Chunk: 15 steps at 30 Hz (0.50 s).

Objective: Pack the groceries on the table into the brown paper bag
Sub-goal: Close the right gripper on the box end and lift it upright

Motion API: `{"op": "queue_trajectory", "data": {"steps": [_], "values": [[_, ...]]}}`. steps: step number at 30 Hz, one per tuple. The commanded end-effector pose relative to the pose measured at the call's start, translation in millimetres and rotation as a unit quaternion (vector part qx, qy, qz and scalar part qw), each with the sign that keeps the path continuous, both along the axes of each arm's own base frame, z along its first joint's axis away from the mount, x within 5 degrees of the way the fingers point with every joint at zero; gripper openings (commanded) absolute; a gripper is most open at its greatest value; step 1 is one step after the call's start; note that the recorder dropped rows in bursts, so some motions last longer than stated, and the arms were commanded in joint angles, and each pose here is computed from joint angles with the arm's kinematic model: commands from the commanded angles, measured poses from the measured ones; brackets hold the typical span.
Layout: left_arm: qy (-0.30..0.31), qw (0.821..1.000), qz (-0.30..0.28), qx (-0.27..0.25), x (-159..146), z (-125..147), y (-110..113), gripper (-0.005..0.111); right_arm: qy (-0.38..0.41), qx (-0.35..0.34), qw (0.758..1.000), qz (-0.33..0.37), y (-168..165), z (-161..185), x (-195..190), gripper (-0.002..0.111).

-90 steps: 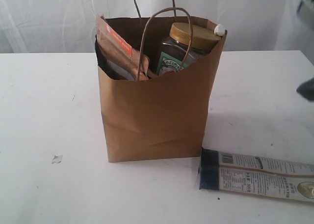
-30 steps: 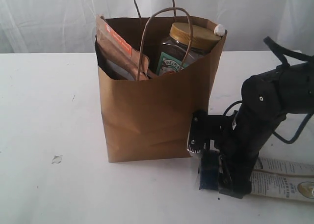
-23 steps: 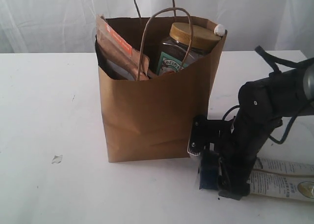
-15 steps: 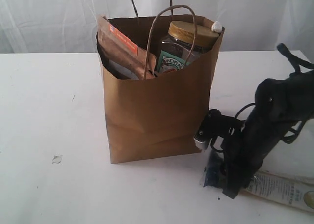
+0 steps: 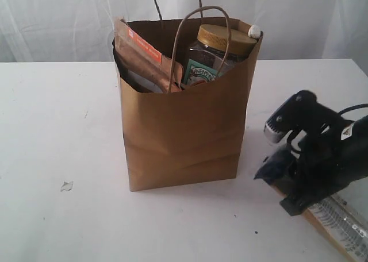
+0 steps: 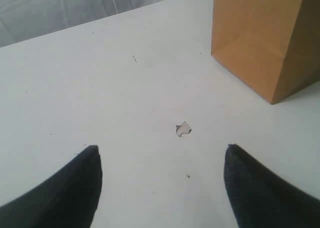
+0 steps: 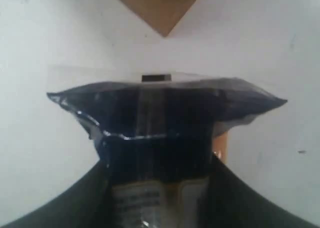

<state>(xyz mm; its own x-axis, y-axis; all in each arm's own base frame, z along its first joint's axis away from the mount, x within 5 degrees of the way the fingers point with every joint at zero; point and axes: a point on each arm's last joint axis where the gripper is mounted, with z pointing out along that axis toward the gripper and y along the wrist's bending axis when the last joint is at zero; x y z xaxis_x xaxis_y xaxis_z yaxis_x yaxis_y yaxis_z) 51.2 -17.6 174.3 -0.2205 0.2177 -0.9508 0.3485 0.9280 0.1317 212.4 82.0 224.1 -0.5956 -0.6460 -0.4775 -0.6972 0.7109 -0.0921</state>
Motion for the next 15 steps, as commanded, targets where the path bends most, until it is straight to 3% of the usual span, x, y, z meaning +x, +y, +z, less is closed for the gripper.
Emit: {"op": "queue_trajectory", "data": {"steps": [1,11,15], "values": [[0.001,1.0,0.0,-0.008,0,-1,0,0.071,-0.077,0.062,0.994,-0.056,-5,36,-13,0.0],[0.001,1.0,0.0,-0.008,0,-1,0,0.071,-0.273,0.175,0.941,-0.099,-18,129,-45,0.0],[0.001,1.0,0.0,-0.008,0,-1,0,0.071,-0.317,0.196,0.923,-0.097,-21,157,-54,0.0]]}}
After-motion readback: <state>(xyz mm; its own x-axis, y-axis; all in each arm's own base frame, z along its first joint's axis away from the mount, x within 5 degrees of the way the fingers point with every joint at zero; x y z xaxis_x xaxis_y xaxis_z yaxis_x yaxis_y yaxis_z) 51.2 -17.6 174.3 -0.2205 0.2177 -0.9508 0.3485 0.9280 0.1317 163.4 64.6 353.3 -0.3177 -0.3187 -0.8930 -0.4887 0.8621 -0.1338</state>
